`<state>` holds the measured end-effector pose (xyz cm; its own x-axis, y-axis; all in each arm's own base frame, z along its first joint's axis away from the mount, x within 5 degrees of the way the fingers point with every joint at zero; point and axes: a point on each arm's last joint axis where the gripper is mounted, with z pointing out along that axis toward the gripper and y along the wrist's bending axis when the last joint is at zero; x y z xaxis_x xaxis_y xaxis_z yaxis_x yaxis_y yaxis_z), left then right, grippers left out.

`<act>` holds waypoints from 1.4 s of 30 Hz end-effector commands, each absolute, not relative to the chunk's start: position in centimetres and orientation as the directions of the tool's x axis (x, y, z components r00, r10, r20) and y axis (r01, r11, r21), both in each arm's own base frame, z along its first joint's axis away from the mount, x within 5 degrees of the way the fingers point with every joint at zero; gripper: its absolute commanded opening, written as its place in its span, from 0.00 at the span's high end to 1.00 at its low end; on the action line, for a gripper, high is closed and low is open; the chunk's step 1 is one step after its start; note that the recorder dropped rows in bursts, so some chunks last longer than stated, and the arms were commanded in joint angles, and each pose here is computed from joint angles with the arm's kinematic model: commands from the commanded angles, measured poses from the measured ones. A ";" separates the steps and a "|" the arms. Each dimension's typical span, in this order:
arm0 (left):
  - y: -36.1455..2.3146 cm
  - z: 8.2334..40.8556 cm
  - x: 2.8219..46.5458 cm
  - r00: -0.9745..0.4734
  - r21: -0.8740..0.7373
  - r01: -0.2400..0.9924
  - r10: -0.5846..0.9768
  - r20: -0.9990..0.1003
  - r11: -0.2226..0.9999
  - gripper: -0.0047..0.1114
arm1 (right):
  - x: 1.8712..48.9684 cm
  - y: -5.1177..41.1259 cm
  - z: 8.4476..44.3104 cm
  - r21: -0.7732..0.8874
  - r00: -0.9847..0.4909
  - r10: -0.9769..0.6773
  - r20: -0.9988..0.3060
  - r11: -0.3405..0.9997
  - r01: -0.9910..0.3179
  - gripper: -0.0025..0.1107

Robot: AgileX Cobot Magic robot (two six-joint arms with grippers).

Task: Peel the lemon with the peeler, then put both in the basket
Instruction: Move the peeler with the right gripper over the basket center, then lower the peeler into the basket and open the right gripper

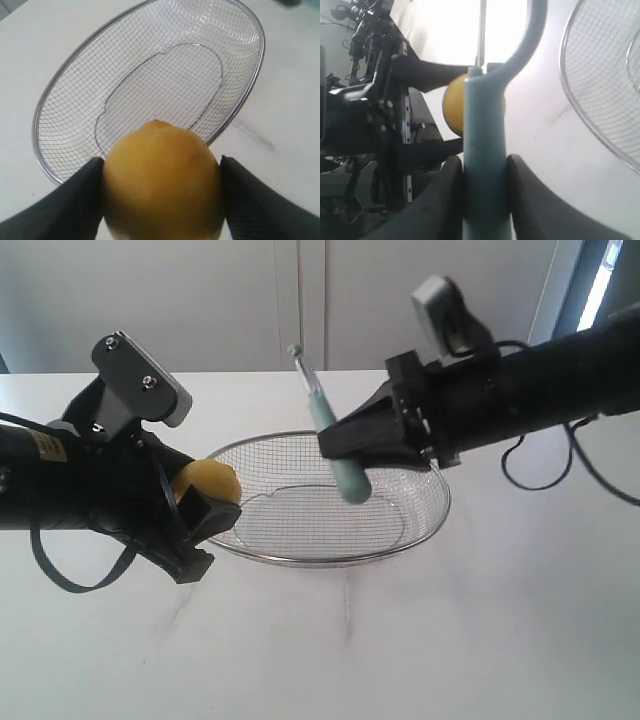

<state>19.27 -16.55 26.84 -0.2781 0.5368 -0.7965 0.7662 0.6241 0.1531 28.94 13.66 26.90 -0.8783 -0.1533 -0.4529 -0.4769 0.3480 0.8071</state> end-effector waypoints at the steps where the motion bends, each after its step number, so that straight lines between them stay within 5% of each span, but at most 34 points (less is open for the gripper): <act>1: -16.6 27.0 19.2 -0.279 0.146 0.765 0.527 -0.803 0.627 0.96 | 28.3 11.4 29.9 0.721 -0.804 -0.141 -0.577 0.373 -0.583 0.98; 10: -16.6 27.0 19.2 -0.280 0.145 0.764 0.526 -0.803 0.628 0.96 | 26.7 10.3 31.8 0.252 -0.586 -0.356 -0.728 0.656 -0.712 0.98; 16: -16.7 27.0 19.1 -0.283 0.142 0.766 0.527 -0.801 0.627 0.96 | 27.8 10.7 31.3 -0.066 -0.448 -0.510 -0.734 0.710 -0.701 0.98; 30: -16.6 26.8 19.0 -0.291 0.136 0.771 0.535 -0.793 0.622 0.96 | 33.1 12.7 24.5 0.081 -0.656 -0.485 -0.578 0.766 -0.638 0.98; 42: -16.6 26.8 19.0 -0.296 0.132 0.773 0.537 -0.790 0.620 0.96 | 34.8 16.2 22.6 -0.058 -0.618 -0.591 -0.519 0.746 -0.664 0.98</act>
<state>19.11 -16.56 26.69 -0.2878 0.5477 -0.7856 0.7740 0.6161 0.1460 34.25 15.94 22.87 -0.6075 -0.6068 -0.5126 -0.6877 0.7248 -0.0430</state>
